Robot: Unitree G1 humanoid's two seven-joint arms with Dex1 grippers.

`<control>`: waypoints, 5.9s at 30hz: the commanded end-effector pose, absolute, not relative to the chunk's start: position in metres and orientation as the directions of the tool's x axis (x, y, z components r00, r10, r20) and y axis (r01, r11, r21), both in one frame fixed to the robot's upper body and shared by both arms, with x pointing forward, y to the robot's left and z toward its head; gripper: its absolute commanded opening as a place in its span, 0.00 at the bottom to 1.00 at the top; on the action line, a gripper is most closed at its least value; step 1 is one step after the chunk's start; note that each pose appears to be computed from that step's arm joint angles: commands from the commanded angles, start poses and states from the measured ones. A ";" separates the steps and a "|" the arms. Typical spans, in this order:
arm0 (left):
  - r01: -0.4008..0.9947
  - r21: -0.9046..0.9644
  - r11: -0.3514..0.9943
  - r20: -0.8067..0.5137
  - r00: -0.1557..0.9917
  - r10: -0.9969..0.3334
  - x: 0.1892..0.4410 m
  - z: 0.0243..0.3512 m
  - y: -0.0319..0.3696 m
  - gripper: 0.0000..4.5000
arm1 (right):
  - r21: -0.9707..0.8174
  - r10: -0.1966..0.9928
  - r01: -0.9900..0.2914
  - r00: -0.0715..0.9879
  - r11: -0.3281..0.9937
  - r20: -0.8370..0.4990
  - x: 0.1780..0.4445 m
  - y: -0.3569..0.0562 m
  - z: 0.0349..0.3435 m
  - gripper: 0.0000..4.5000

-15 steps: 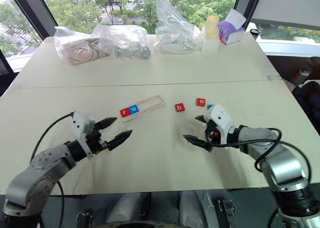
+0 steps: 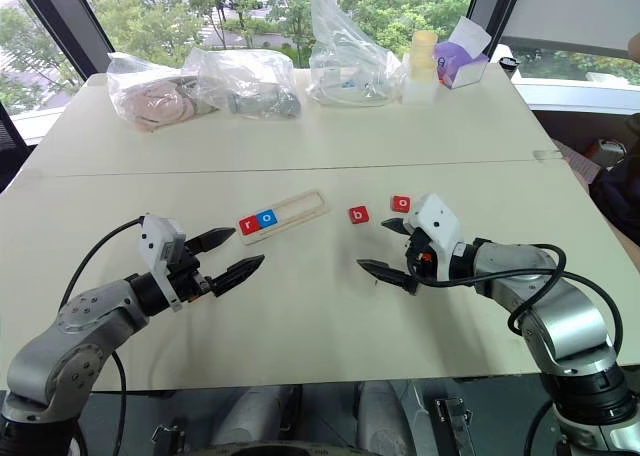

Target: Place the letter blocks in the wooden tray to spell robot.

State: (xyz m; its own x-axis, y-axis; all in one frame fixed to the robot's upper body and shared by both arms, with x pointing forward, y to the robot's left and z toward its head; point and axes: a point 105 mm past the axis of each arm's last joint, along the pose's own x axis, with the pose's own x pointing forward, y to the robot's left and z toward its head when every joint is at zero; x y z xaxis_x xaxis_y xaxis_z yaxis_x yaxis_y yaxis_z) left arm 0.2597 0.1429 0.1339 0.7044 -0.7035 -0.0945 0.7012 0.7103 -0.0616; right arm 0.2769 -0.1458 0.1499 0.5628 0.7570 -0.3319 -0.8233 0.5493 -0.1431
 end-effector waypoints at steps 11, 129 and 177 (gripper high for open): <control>0.725 -0.027 0.688 -0.097 0.683 -0.724 0.264 0.137 0.144 1.00 | -0.190 0.772 -0.818 0.576 0.543 -0.269 0.283 -0.136 0.162 0.99; 0.904 0.206 0.374 -0.491 0.426 -0.760 0.285 0.061 0.208 0.99 | -0.113 0.404 -0.456 0.860 0.883 -0.312 0.358 -0.104 0.122 1.00; 0.955 -0.014 0.298 -0.213 0.288 -0.934 0.253 0.145 0.144 1.00 | -0.089 0.262 -0.381 0.770 0.920 -0.582 0.255 -0.159 0.097 0.26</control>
